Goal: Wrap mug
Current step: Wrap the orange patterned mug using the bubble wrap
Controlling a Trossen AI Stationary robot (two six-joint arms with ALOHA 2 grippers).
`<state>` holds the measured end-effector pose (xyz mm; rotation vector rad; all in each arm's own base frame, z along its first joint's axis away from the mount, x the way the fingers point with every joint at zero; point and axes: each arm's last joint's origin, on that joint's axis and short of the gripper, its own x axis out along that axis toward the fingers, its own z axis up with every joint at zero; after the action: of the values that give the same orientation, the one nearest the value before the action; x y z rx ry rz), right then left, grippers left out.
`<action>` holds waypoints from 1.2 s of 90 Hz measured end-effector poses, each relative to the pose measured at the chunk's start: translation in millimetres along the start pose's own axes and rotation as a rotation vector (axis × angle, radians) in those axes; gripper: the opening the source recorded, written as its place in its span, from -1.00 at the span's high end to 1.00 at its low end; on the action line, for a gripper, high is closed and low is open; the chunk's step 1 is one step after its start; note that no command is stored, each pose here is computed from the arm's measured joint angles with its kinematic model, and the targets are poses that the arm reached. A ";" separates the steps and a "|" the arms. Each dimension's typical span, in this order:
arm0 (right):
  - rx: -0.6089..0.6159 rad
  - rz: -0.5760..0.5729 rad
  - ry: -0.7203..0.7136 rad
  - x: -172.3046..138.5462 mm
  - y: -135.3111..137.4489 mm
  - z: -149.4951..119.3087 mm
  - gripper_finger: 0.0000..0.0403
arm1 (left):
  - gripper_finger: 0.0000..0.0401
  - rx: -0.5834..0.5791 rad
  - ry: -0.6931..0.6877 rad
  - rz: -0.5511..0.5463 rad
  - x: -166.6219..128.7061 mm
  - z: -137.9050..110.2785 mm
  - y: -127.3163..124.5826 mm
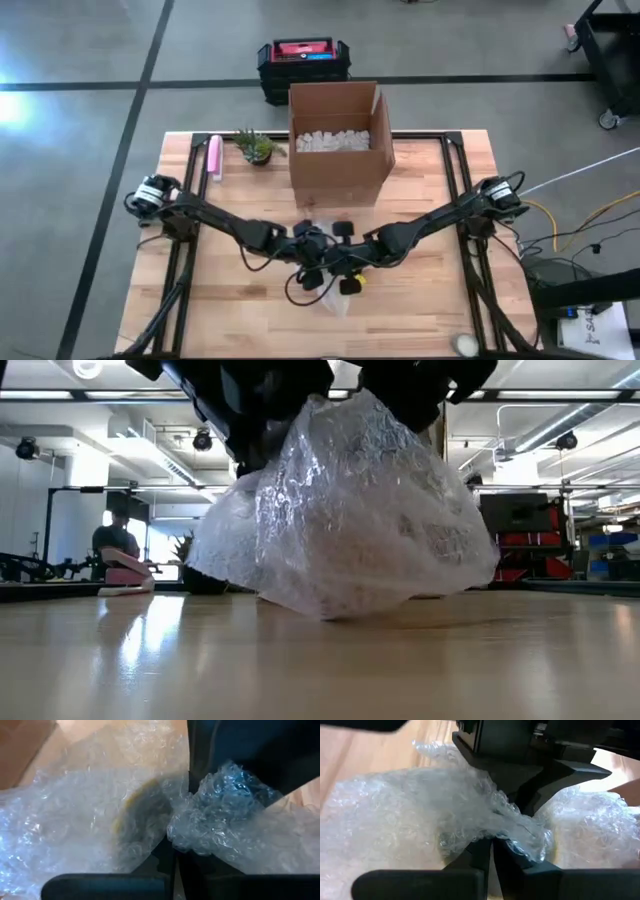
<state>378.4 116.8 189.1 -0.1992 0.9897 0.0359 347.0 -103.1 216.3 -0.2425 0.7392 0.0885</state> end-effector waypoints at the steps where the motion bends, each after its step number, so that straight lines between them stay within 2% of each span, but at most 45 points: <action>1: 0.000 0.000 0.000 -0.3 -0.1 0.0 0.96 | 1.00 0.000 0.000 0.000 -1.1 0.2 0.1; 17: 0.011 -0.002 0.034 1.3 -1.4 -4.7 0.96 | 1.00 -0.021 -0.040 -0.012 -19.9 10.5 -1.0; 43: 0.019 -0.007 0.029 1.7 -1.8 -5.3 0.96 | 1.00 -0.013 -0.046 -0.013 -22.4 10.1 -2.8; 60: -0.004 -0.003 0.059 -0.9 -1.7 -5.8 0.96 | 1.00 0.009 -0.052 -0.023 2.3 4.3 -6.1; 74: -0.021 -0.003 0.141 -15.1 -4.6 -1.9 0.96 | 1.00 0.000 -0.035 0.019 20.5 -0.5 -2.1; 87: -0.037 -0.009 0.204 -32.1 -7.7 3.4 0.96 | 1.00 -0.018 -0.019 0.025 20.4 0.1 0.3; 94: -0.031 -0.018 0.163 -47.2 -8.6 12.6 0.96 | 1.00 -0.011 0.004 0.035 21.6 -3.8 2.1; 108: -0.033 -0.016 0.170 -61.3 -8.9 11.9 0.96 | 1.00 -0.016 -0.006 0.024 21.1 -2.2 1.5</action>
<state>355.6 114.0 247.8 -0.2435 1.1574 0.0206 360.9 -102.4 200.2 -0.2489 0.7359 0.1183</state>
